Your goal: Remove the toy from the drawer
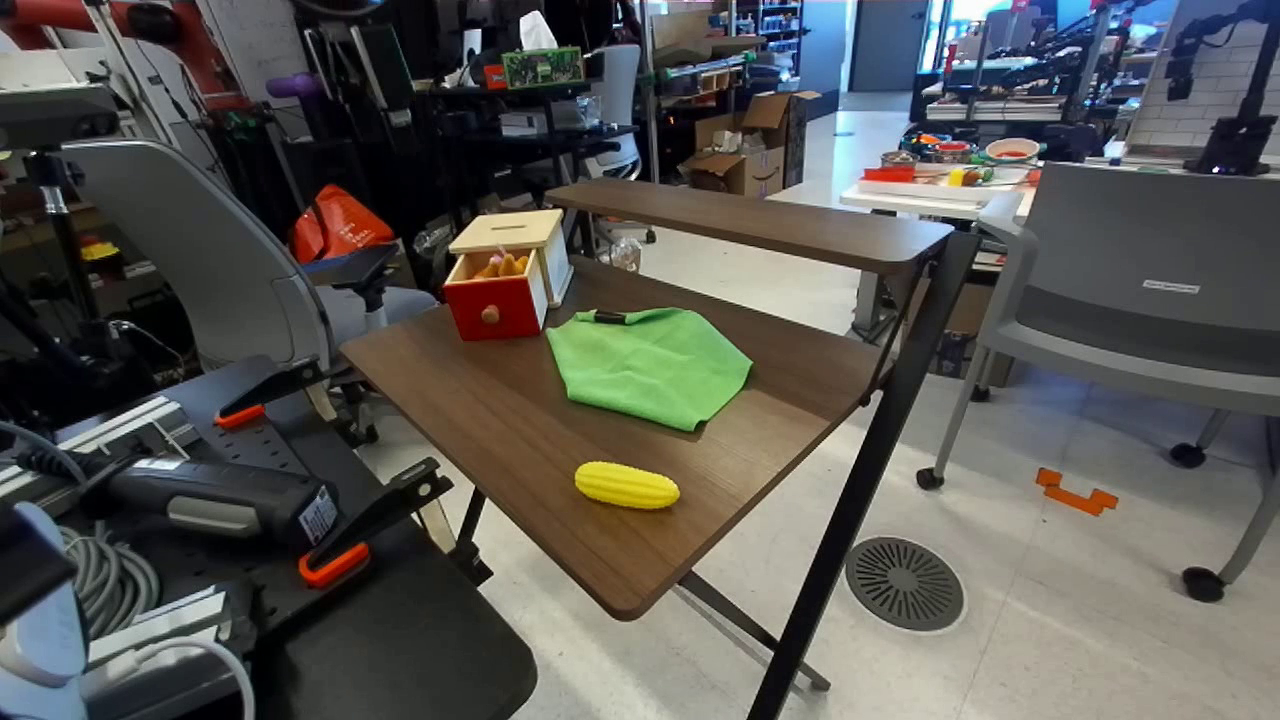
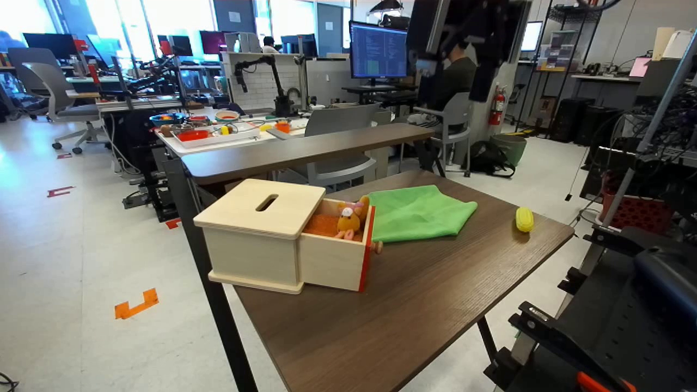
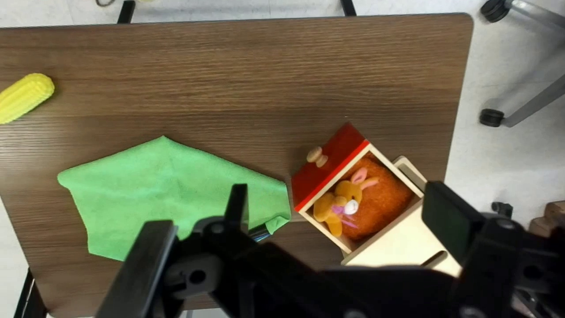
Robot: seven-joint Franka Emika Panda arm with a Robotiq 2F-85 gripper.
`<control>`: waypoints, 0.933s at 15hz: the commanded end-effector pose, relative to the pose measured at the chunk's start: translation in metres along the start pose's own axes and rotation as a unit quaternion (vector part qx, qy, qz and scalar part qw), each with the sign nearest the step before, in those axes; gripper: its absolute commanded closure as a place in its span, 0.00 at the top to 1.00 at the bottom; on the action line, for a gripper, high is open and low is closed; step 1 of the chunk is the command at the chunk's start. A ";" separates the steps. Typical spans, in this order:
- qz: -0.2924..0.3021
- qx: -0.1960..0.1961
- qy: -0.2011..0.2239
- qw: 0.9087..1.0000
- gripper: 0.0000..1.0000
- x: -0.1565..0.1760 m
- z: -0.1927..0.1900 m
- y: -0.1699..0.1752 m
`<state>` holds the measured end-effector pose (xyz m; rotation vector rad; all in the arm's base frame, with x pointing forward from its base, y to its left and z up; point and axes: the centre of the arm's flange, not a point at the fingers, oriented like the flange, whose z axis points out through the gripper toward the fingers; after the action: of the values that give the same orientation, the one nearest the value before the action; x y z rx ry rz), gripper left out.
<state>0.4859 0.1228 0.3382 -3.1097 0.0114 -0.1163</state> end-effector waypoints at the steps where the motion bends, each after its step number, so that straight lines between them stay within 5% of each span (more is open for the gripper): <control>1: 0.011 -0.030 0.013 0.999 1.00 0.026 0.050 -0.011; 14: 0.024 -0.040 0.011 0.999 1.00 0.084 0.146 -0.048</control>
<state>0.5588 0.1631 0.2147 -3.1859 0.0697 -0.1197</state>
